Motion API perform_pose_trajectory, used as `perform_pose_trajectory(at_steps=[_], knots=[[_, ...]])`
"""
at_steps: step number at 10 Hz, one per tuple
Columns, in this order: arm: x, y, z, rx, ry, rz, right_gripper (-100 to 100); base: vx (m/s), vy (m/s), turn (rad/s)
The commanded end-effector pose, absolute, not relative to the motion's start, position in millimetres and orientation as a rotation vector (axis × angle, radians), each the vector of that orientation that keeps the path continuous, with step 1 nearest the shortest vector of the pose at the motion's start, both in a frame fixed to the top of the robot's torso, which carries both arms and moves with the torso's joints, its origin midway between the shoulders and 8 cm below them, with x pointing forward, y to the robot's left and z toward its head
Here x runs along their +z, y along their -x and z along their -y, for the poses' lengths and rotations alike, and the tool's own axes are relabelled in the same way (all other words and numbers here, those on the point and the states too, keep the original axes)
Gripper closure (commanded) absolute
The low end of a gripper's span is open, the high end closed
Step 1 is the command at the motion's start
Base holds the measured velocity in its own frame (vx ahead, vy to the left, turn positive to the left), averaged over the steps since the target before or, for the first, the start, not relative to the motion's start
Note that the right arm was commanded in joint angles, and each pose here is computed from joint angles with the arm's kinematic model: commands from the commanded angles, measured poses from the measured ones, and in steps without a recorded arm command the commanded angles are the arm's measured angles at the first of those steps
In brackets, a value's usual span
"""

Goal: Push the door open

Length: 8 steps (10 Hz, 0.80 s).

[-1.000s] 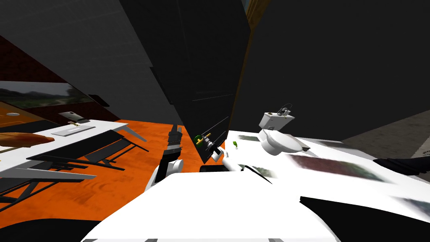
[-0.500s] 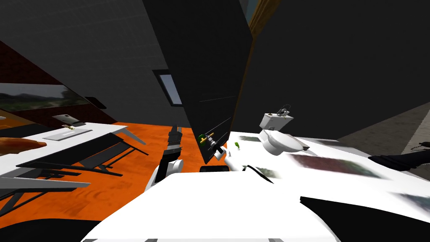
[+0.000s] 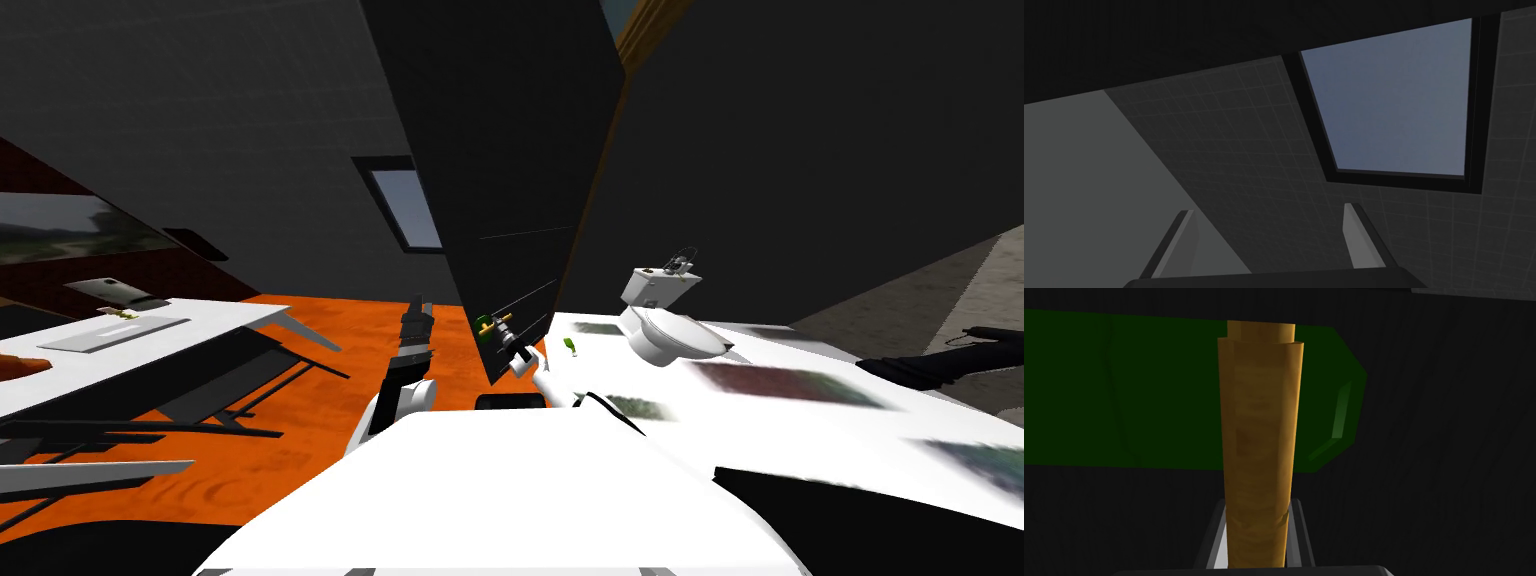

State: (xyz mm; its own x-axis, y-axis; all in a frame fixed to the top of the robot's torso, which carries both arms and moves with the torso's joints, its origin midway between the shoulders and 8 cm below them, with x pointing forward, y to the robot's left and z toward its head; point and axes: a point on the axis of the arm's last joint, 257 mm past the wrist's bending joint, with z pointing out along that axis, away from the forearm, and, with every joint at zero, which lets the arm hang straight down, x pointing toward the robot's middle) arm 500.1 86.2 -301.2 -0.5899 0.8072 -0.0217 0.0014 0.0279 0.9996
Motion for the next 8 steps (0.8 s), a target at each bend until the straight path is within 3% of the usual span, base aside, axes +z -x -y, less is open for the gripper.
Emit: perform_pose_trajectory(at_steps=[1, 3, 8], knots=[[-292.7, -503.7, -89.2, 1.646, -0.851, -1.647, 100, 0.062, 0.166, -0.062], [-301.7, -514.9, -61.3, 1.590, -0.850, -1.650, 100, 0.054, 0.108, -0.034], [-303.7, -533.5, -26.1, 1.531, -0.880, -1.614, 100, 0.077, 0.188, -0.067]])
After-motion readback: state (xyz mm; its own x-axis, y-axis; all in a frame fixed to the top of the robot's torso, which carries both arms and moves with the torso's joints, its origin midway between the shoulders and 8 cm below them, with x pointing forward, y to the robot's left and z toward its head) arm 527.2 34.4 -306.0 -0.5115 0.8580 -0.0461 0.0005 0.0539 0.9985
